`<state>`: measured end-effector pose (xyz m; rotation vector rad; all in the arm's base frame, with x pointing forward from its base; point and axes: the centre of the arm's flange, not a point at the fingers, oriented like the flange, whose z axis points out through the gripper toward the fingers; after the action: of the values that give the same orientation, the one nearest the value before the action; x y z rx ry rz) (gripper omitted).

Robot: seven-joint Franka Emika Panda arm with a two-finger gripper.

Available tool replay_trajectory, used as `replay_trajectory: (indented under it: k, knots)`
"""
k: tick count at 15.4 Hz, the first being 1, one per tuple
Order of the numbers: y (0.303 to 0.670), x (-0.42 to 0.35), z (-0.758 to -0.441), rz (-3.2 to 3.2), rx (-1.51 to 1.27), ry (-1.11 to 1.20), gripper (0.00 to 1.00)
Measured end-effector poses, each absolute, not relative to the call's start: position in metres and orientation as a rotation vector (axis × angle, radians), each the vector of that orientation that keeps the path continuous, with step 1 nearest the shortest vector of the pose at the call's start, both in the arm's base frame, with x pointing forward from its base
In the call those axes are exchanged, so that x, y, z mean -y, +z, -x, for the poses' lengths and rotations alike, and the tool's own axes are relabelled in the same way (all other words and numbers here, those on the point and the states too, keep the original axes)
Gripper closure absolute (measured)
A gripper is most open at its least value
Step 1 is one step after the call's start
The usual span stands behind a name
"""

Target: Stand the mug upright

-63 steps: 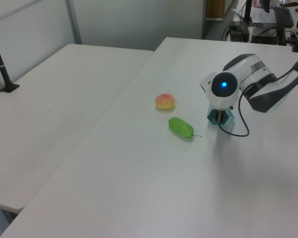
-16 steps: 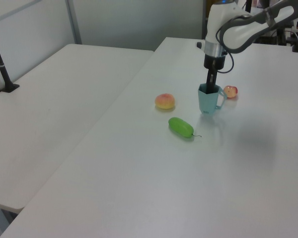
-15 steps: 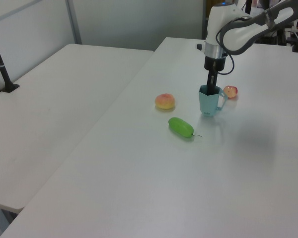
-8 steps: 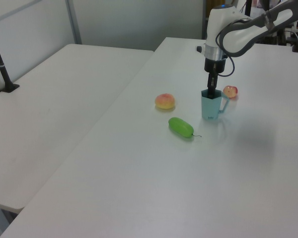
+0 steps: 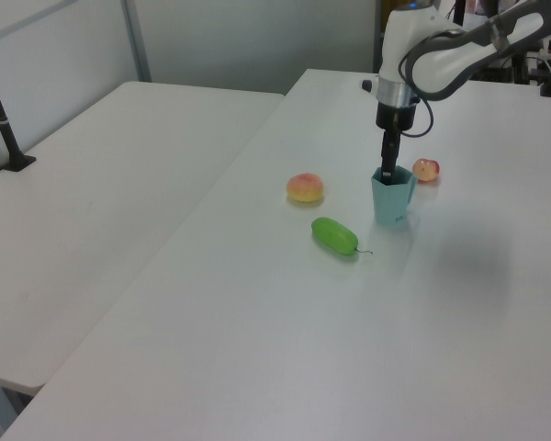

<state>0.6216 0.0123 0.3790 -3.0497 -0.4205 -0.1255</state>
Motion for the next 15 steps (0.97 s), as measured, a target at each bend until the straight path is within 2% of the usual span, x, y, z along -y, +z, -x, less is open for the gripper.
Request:
replay_trajectory:
  k: [1, 4, 7, 12, 15]
  knots:
    - [0.387, -0.013, -0.621, 3.045, 0.422, -0.118, 0.02]
    - [0.422, -0.011, -0.620, 3.035, 0.401, -0.114, 0.00]
    - [0.477, -0.008, -0.613, 3.031, 0.257, -0.135, 0.00]
    - [0.578, -0.003, -0.580, 3.008, 0.022, -0.039, 0.00]
    - [0.623, -0.002, -0.556, 2.991, -0.148, -0.026, 0.00]
